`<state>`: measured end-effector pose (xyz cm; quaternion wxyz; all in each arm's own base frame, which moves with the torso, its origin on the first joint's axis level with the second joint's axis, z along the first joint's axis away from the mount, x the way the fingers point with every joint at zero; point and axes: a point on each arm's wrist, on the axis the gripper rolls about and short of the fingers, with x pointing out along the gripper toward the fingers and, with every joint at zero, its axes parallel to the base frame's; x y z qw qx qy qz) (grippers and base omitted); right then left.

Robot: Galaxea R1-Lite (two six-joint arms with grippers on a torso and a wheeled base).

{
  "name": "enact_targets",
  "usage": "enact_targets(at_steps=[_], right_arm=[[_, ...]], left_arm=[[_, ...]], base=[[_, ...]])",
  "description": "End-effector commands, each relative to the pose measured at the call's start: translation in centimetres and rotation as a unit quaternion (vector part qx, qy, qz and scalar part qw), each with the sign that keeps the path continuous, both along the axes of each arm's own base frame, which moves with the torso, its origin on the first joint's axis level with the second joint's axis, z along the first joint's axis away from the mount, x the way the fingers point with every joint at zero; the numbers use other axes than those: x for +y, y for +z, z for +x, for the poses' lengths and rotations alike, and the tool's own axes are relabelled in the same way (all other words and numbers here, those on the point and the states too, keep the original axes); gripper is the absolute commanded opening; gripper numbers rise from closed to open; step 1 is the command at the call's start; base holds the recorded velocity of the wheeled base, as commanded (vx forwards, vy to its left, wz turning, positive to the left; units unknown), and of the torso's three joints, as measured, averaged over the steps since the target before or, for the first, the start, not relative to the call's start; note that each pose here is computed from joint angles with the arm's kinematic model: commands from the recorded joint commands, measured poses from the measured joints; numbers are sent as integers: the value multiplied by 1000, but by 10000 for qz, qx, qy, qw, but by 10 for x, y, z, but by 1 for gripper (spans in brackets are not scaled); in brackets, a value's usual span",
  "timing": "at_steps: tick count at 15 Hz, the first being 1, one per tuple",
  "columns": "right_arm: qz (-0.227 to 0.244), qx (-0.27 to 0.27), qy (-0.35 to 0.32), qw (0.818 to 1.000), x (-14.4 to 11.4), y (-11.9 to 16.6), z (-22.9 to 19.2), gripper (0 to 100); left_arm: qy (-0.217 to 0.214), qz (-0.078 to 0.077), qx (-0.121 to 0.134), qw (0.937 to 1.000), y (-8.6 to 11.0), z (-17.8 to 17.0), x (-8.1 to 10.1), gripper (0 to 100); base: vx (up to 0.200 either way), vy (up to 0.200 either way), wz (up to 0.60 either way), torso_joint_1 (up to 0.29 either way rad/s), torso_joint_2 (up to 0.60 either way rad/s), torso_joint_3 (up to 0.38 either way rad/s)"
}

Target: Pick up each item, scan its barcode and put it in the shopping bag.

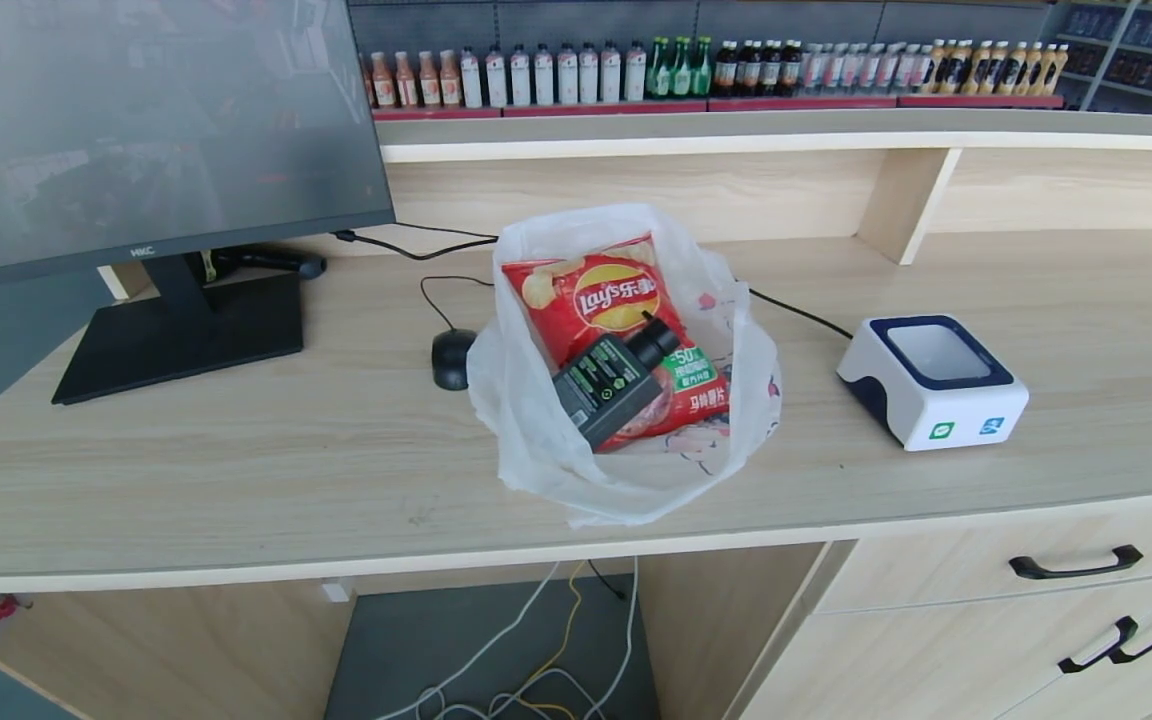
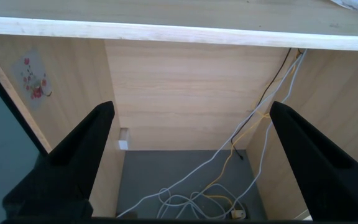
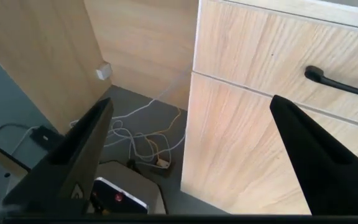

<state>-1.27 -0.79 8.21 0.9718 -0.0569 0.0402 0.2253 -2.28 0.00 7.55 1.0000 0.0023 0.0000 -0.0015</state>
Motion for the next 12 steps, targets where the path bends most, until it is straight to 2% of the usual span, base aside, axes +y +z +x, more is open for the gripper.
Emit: enact_targets(at_steps=[1,2,3,4,5,6,8,10,12], right_arm=[[46,-129,-237,9996,-1,0,-3,100],[-9,-43,-695,9976,1,0,-2,100],[-69,140,-1534,9880,4,1,0,100],[-81,236,-2604,9652,7,2,1,100],[-78,231,-3190,9475,9,2,1,100],[-58,157,-3327,9429,11,-3,1,100],[15,-82,-2569,9664,10,-4,-3,100],[24,-135,-1994,9798,9,-5,-4,100],[87,-427,-1977,9793,8,-6,-9,100]], left_arm=[[7,0,0,10000,0,0,0,100],[0,0,0,10000,0,0,0,100],[0,0,0,10000,0,0,0,100],[0,0,0,10000,0,0,0,100],[0,0,0,10000,0,0,0,100],[0,-8,0,10000,0,0,0,100],[0,-8,0,10000,0,0,0,100],[0,-8,0,10000,0,0,0,100],[0,-16,0,10000,0,0,0,100]], base=[[0,0,0,0,0,0],[0,0,0,0,0,0],[0,0,0,0,0,0],[0,0,0,0,0,0],[0,0,0,0,0,0],[0,0,0,0,0,0],[0,0,0,0,0,0],[0,0,0,0,0,0],[0,0,0,0,0,0]])
